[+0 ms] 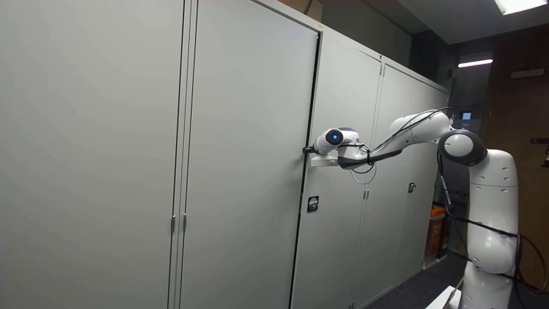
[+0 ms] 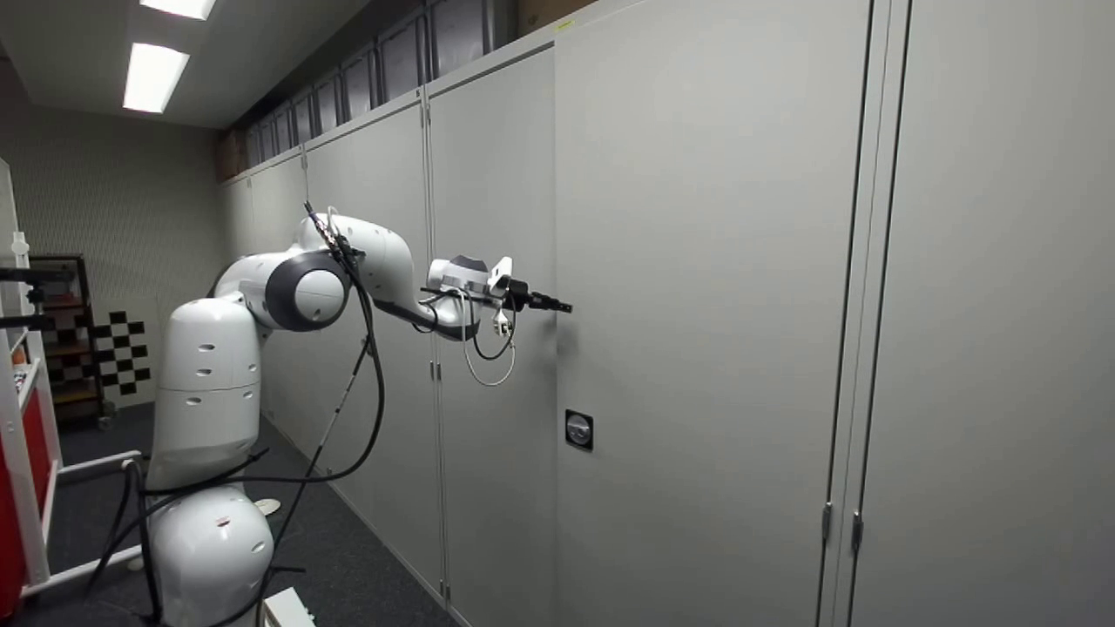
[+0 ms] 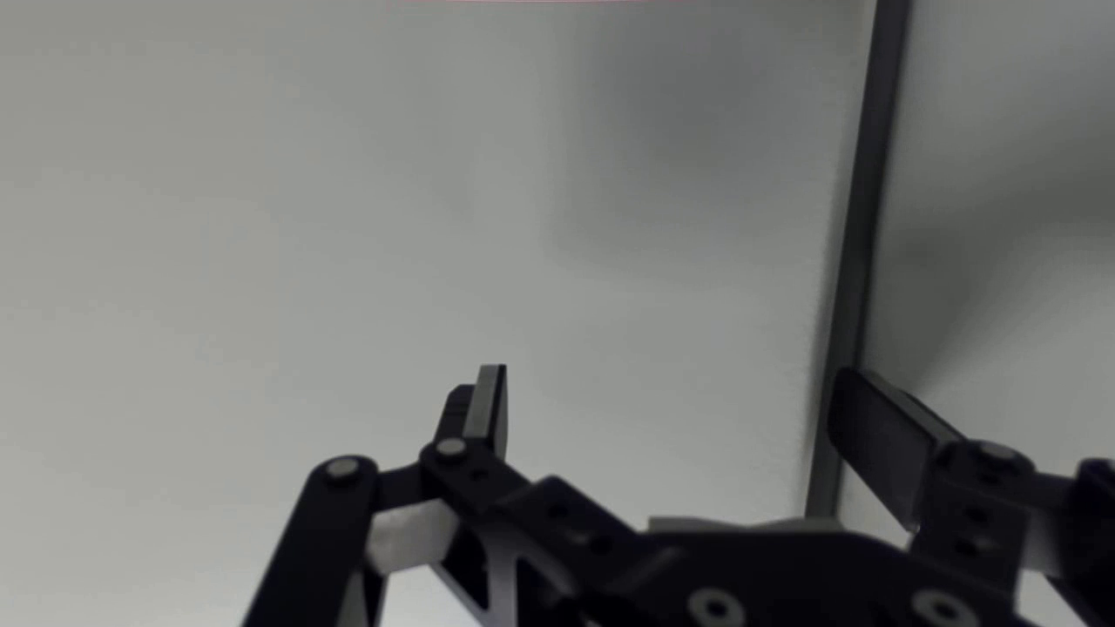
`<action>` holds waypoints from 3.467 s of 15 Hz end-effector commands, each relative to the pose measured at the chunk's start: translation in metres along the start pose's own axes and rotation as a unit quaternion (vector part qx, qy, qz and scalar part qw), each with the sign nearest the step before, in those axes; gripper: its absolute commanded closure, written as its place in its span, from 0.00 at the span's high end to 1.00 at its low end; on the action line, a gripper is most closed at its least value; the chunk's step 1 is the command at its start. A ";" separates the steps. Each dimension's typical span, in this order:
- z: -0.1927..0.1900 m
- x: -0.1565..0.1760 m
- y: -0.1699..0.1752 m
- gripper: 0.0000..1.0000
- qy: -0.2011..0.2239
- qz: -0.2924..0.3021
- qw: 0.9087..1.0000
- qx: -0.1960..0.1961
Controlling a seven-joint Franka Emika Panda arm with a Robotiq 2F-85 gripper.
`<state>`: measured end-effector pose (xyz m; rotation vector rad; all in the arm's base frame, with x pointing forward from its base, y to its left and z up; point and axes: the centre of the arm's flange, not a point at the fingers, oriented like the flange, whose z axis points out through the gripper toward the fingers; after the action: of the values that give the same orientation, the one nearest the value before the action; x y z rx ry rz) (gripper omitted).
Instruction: Open the locker on the right
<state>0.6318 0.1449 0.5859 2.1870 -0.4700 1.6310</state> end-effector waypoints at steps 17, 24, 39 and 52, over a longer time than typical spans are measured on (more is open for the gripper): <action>-0.001 0.000 0.017 1.00 -0.015 0.011 0.996 -0.083; -0.010 -0.001 0.025 1.00 -0.033 0.023 0.992 -0.117; -0.047 -0.010 0.046 1.00 -0.048 0.028 0.987 -0.150; -0.090 -0.019 0.063 1.00 -0.059 0.020 0.984 -0.169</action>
<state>0.5512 0.1459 0.5903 2.0583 -0.7388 1.3725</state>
